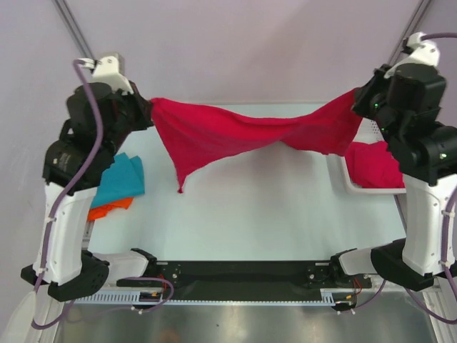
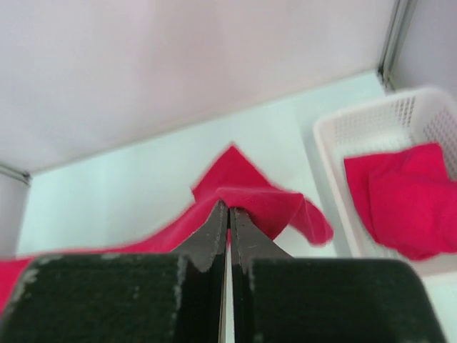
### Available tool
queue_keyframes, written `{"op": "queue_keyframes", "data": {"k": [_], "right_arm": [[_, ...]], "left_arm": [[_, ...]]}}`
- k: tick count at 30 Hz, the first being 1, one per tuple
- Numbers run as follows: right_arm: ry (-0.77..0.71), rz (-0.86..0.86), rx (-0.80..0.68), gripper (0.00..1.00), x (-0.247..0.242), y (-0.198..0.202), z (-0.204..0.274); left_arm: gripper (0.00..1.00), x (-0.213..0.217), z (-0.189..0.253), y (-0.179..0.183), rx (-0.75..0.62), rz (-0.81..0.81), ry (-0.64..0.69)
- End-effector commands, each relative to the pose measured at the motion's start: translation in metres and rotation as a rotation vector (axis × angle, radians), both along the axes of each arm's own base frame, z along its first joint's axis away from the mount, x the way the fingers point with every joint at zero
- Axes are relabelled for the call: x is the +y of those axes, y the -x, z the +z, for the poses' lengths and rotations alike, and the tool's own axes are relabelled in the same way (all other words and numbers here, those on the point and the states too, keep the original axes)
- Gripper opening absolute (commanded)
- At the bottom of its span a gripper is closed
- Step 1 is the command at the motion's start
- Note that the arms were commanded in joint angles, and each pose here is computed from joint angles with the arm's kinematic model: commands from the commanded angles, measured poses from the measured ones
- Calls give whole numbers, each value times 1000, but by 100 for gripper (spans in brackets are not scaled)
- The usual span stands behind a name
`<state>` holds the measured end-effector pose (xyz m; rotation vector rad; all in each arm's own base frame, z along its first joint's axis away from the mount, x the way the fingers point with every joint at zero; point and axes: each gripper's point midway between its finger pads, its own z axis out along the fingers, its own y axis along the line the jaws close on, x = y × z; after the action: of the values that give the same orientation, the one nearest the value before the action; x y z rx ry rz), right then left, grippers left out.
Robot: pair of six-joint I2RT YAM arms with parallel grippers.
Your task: Fold and stack the t-shirts
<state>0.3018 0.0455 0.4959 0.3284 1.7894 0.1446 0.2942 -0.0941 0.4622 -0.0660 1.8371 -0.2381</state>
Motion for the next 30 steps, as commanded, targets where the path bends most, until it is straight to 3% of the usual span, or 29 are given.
{"op": "queue_keyframes", "data": {"k": [1, 3, 5, 9, 11, 13, 18, 22, 25, 29, 30], "right_arm": [[41, -37, -44, 0, -9, -1, 28], [41, -49, -80, 0, -11, -6, 41], [49, -29, -56, 0, -3, -36, 31], [25, -49, 17, 0, -11, -106, -4], [17, -42, 87, 0, -9, -151, -39], [8, -63, 73, 0, -19, -176, -43], [-17, -94, 48, 0, -45, -240, -73], [-27, -151, 22, 0, -83, -246, -70], [-9, -183, -57, 0, -99, -231, -37], [19, -234, -250, 0, -115, -186, 42], [24, -248, -288, 0, -117, -173, 58]], "left_arm": [[0, 18, 51, 5, -105, 41, -8], [0, 25, 57, -15, -106, 73, -25], [0, 24, 70, -30, -134, 34, -5], [0, 40, 34, -103, -30, 33, 23], [0, 40, -4, -146, 60, 23, 52], [0, 50, -37, -187, 117, 47, 80], [0, 62, -67, -253, 128, 27, 209], [0, 59, -76, -275, 111, -23, 273], [0, 60, -50, -269, 45, -51, 291], [0, 78, 32, -237, -155, -68, 310], [0, 79, 65, -213, -219, -77, 323]]}}
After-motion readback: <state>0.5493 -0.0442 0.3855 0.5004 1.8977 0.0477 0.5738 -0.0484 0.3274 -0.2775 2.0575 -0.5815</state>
